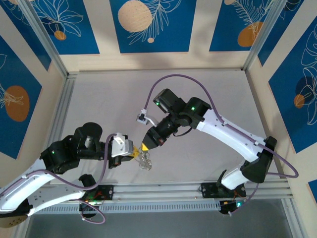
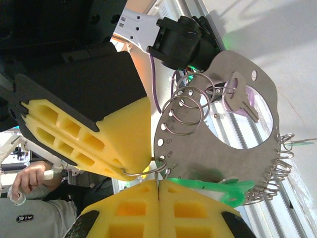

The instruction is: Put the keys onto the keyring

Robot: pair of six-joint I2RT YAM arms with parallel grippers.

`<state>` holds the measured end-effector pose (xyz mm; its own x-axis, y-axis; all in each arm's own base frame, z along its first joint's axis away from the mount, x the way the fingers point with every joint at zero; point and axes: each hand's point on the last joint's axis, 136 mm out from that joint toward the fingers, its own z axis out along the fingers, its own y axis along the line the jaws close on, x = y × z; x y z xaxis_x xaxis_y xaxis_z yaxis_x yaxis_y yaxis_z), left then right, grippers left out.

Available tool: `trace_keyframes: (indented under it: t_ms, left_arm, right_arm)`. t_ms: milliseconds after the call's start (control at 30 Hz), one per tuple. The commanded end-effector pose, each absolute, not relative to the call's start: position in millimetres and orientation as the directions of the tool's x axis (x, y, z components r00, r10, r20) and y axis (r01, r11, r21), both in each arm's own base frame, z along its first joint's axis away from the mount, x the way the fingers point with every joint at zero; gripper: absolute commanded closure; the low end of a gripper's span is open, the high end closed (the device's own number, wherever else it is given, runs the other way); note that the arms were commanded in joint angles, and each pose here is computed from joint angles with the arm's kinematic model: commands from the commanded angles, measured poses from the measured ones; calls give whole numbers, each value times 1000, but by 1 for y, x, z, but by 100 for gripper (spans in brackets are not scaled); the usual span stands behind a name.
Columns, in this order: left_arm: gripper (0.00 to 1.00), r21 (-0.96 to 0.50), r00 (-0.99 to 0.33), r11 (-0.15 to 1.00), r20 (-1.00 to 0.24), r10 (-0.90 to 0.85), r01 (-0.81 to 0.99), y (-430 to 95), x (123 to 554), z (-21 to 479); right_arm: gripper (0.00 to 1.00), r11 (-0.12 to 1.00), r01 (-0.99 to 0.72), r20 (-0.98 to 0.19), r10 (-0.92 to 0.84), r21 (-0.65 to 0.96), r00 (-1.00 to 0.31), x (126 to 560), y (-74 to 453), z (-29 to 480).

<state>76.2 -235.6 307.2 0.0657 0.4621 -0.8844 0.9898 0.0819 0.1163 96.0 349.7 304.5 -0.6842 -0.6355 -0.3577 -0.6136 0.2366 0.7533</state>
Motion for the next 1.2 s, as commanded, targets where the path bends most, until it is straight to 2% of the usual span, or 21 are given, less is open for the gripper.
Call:
trace_keyframes:
  t_ms: [0, 800, 1167]
  left_arm:
    - [100, 181, 163, 16, -919, 358, 983, -240, 62, 344]
    - [100, 211, 175, 63, -916, 361, 975, -235, 68, 345]
    - [100, 209, 165, 77, -910, 381, 975, -236, 72, 340]
  right_arm:
    - [100, 279, -601, -330, -629, 749, -704, 106, 353, 292]
    - [100, 334, -579, -286, -624, 744, -727, 109, 341, 273]
    - [100, 274, -606, -354, -607, 747, -711, 103, 340, 293]
